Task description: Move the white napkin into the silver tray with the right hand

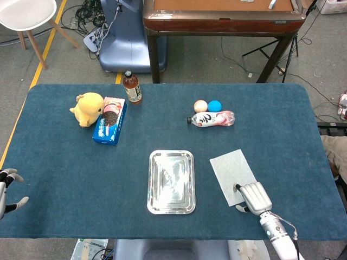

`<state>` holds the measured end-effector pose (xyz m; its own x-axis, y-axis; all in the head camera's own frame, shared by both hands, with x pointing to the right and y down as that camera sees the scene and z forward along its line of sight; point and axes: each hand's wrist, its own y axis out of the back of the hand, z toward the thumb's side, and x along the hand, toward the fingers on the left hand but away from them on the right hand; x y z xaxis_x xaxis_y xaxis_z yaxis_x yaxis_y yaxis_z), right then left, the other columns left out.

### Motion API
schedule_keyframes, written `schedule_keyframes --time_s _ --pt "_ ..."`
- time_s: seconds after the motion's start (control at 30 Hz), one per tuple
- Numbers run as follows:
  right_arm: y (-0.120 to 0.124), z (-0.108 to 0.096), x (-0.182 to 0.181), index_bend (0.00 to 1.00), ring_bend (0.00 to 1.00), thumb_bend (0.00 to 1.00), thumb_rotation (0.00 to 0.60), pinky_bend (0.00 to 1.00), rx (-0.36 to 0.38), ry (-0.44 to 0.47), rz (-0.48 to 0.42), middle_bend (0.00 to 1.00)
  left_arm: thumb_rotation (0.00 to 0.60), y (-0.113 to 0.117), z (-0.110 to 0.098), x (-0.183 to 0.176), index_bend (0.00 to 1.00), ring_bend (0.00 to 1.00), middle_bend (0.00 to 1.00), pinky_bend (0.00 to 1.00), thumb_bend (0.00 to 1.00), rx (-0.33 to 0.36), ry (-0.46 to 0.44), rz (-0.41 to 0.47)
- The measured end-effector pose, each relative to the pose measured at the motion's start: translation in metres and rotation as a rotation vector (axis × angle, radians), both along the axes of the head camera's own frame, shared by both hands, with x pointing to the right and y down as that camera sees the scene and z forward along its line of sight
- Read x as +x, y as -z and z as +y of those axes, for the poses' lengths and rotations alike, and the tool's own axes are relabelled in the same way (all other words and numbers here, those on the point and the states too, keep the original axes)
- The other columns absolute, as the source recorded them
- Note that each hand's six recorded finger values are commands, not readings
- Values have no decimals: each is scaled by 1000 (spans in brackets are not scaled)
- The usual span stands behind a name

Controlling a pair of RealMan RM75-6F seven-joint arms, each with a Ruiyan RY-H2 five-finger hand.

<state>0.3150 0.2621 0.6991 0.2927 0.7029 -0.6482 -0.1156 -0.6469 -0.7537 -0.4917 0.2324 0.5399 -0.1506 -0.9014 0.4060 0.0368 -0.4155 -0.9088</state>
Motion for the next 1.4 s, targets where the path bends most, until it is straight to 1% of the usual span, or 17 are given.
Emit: schedule_keyframes --time_s 0.07,0.13,0.23,0.4,0.53,0.63,0.8,0.97,1.17,1.4 --pt "-1 0 -1 451 1000 1 600 1000 1 -2 -2 1000 600 0 0 0 464 223 310 413 36 1 0 0" --pt "-2 0 -1 451 1000 36 600 1000 1 -4 -5 1000 600 0 0 0 464 223 309 413 36 1 1 1" --pt "-3 -1 -2 454 1000 111 600 1000 -4 -9 -11 1000 600 1 0 0 464 223 309 413 35 1 2 0" --pt "-5 0 -3 500 1000 264 600 1000 -23 -16 -19 1000 600 2 -1 -2 464 224 310 414 35 7 11 -2" --pt "-5 1 -3 517 1000 377 600 1000 -37 -21 -26 1000 600 4 -1 -4 464 223 309 414 35 14 16 -3" --pt "-5 1 -3 530 1000 442 600 1000 -39 -27 -28 1000 600 6 -2 -5 464 223 310 414 35 19 20 -3" --pt "-3 -2 -3 558 1000 483 600 1000 -39 -41 -34 1000 600 8 -2 -6 464 223 310 414 35 19 24 -5" --pt "1 -8 -3 567 1000 487 600 1000 -26 -55 -44 1000 600 8 -2 -9 464 223 311 414 36 14 29 -12" --pt "9 -26 -6 574 1000 488 600 1000 11 -72 -61 1000 600 9 -2 -10 464 223 312 414 35 13 29 -21" --pt "13 -51 -22 577 1000 492 600 1000 57 -65 -72 1000 600 10 -3 -12 464 223 314 414 35 11 30 -37"
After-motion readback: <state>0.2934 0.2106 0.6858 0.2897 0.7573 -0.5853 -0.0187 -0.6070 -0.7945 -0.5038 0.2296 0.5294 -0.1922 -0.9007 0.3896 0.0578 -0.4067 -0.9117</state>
